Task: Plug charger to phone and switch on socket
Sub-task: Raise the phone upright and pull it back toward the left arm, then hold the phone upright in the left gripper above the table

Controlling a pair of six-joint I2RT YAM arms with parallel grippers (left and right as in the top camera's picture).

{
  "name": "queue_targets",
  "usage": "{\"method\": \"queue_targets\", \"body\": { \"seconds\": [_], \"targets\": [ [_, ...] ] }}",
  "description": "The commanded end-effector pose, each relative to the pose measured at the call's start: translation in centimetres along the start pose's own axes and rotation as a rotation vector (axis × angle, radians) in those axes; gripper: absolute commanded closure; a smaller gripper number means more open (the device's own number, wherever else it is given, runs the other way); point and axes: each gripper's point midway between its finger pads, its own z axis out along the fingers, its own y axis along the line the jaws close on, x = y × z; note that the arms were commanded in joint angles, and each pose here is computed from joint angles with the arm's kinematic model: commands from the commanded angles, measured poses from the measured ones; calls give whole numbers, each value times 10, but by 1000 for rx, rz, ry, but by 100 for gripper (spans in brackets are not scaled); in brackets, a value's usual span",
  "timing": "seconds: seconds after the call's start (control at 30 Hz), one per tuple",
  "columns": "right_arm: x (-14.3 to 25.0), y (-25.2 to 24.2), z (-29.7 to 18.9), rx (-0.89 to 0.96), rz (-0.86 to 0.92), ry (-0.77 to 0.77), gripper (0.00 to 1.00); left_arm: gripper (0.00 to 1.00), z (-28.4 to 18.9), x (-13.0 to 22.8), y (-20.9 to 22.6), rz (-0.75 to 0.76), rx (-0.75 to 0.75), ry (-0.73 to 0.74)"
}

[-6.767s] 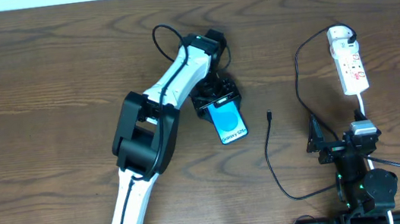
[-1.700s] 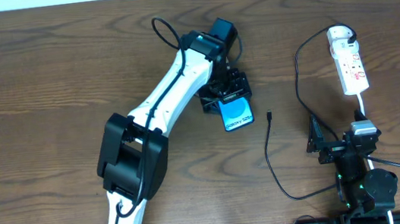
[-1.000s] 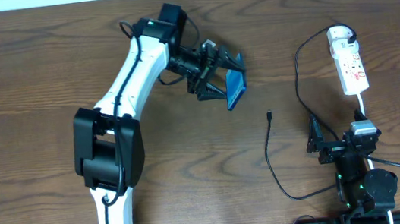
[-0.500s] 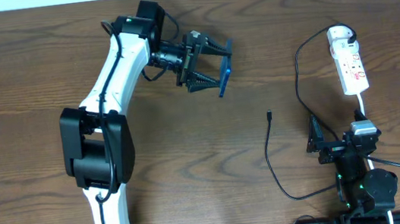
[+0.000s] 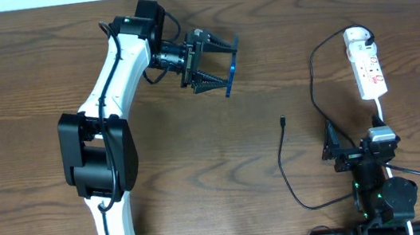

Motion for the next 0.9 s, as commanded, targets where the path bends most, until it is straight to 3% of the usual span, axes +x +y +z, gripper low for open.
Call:
{"method": "queue_targets", "body": {
  "seconds": [0.0,0.87],
  "targets": [
    [1,0,0,0,6,2,1,24,-6,22,-23,62,66,37],
    [1,0,0,0,6,2,1,24,-6,25,-26,62,83,51]
  ]
}}
